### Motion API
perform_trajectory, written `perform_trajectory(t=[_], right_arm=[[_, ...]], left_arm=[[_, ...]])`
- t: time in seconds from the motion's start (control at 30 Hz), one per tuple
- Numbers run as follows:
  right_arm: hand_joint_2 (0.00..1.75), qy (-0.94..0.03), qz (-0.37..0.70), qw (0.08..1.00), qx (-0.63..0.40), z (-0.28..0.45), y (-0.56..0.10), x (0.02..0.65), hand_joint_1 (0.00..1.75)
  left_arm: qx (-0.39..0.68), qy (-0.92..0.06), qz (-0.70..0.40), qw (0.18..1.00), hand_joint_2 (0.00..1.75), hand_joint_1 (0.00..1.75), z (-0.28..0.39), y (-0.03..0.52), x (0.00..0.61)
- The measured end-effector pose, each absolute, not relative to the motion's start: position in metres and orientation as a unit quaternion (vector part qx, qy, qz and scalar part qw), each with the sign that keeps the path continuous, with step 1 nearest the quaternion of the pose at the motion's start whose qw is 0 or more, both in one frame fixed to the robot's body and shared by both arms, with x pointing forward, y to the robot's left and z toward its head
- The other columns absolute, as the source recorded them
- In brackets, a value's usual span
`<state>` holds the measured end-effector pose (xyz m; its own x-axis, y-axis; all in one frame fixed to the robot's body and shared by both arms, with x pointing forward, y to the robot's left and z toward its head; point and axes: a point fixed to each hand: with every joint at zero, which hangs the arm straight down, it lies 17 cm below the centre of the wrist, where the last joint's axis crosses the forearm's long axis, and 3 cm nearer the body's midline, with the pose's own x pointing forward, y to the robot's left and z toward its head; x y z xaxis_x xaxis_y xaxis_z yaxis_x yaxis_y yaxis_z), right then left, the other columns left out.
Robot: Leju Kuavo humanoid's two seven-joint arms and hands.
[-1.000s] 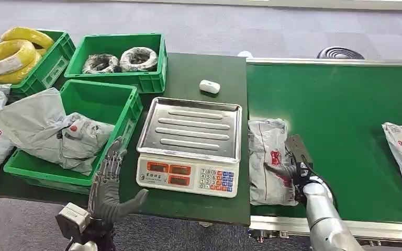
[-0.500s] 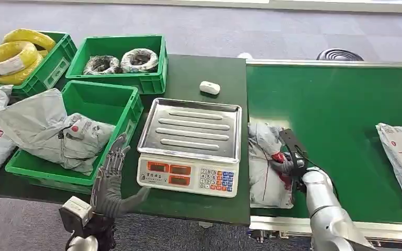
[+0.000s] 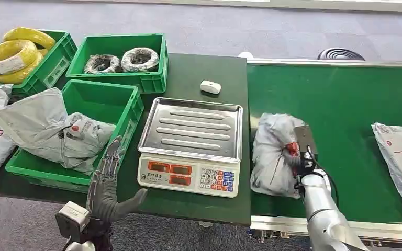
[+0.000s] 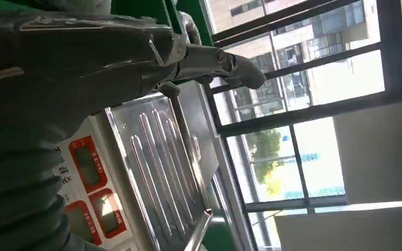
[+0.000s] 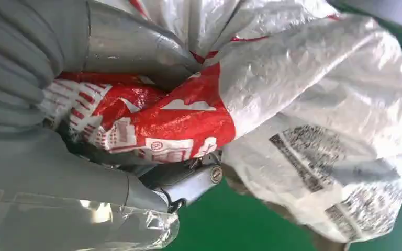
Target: Moved the parcel from conveyor to table for the left to box.
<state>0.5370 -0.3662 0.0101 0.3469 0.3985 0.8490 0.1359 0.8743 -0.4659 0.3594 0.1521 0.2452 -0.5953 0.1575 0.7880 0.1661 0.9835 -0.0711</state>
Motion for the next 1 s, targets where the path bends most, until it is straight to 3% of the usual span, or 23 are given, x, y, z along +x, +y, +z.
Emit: perform_trajectory(t=[0.3, 0.5, 0.67, 1.0], right_arm=[[1.75, -0.752, -0.021, 0.549, -0.364, 0.220, -0.398, 0.555, 1.75], [1.75, -0.821, 0.019, 0.478, -0.311, 0.307, -0.347, 0.560, 1.75], [1.75, -0.805, 0.150, 0.536, -0.206, 0.312, -0.259, 0.600, 1.75], [1.75, -0.665, 0.374, 0.642, -0.081, 0.192, -0.142, 0.610, 1.75]], left_arm=[[-0.057, -0.913, 0.014, 0.405, 1.75, 0.00, 0.261, 0.173, 0.354], [-0.044, -0.924, 0.013, 0.381, 1.75, 0.00, 0.276, 0.177, 0.362], [-0.037, -0.930, 0.011, 0.365, 1.75, 0.00, 0.288, 0.180, 0.378], [-0.018, -0.923, -0.022, 0.384, 1.75, 0.00, 0.297, 0.182, 0.413]])
